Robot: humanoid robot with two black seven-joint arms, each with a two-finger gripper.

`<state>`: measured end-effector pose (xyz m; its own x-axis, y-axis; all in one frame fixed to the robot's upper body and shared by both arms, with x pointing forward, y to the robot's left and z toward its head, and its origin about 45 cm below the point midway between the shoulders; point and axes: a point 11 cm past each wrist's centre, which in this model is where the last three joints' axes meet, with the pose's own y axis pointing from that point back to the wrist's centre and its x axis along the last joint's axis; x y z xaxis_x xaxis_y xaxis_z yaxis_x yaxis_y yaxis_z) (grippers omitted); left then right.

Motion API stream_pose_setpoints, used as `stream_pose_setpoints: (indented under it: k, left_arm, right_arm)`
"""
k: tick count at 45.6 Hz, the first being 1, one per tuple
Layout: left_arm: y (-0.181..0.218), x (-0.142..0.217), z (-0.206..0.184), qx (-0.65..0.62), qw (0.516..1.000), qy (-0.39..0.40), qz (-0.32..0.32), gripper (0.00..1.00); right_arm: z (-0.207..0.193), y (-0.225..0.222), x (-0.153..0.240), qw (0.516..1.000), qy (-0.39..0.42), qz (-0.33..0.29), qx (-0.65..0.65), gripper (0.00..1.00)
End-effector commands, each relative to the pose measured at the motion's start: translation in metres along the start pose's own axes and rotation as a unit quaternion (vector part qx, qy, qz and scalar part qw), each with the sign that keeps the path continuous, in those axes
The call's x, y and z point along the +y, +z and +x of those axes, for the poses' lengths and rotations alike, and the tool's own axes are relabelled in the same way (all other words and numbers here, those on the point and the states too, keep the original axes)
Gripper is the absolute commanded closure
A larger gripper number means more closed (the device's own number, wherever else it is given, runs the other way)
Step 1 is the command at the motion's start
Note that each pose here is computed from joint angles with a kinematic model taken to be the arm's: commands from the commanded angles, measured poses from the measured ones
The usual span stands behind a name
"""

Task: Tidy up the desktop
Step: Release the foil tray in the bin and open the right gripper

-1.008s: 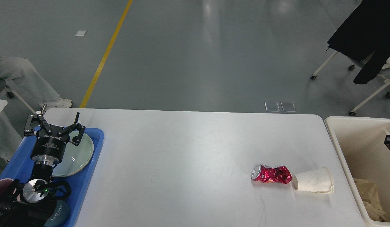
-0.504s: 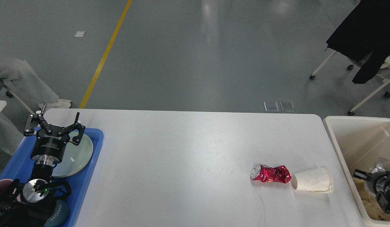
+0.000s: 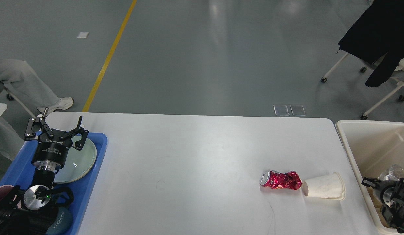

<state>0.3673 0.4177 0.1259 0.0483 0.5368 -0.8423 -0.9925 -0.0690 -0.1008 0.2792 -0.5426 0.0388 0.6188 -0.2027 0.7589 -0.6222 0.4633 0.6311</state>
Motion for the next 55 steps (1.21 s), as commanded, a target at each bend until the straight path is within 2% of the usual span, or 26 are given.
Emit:
stream_pose_setpoints:
  k: [1, 29, 35, 38, 42, 46, 50, 55]
  left_arm:
    - [0.000, 0.000, 0.000, 0.000, 1.000, 0.000, 0.000, 0.04]
    - [0.000, 0.000, 0.000, 0.000, 1.000, 0.000, 0.000, 0.04]
    - [0.000, 0.000, 0.000, -0.001, 1.000, 0.000, 0.001, 0.04]
    - [-0.001, 0.000, 0.000, 0.001, 1.000, 0.000, 0.000, 0.04]
    - [-0.001, 0.000, 0.000, 0.001, 1.000, 0.000, 0.000, 0.04]
    - [-0.001, 0.000, 0.000, 0.001, 1.000, 0.000, 0.000, 0.04]
    - [0.000, 0.000, 0.000, 0.000, 1.000, 0.000, 0.000, 0.04]
    - [0.000, 0.000, 0.000, 0.000, 1.000, 0.000, 0.000, 0.04]
  right_arm:
    - [0.004, 0.002, 0.000, 1.000, 0.019, -0.001, 0.003, 0.00]
    - [0.014, 0.014, 0.001, 1.000, 0.023, -0.010, 0.000, 0.00]
    - [0.008, -0.003, 0.000, 1.000, 0.004, 0.007, -0.013, 0.00]
    - [0.021, -0.014, -0.001, 0.999, 0.000, 0.019, -0.027, 0.00]
    - [0.034, 0.002, 0.003, 1.000, -0.012, 0.005, -0.025, 0.00]
    - [0.063, -0.006, 0.006, 0.999, -0.018, -0.002, -0.040, 0.00]
    - [0.084, -0.007, 0.017, 0.998, -0.059, -0.016, -0.028, 0.00]
    - [0.126, -0.036, 0.046, 0.993, -0.110, 0.006, 0.042, 0.00]
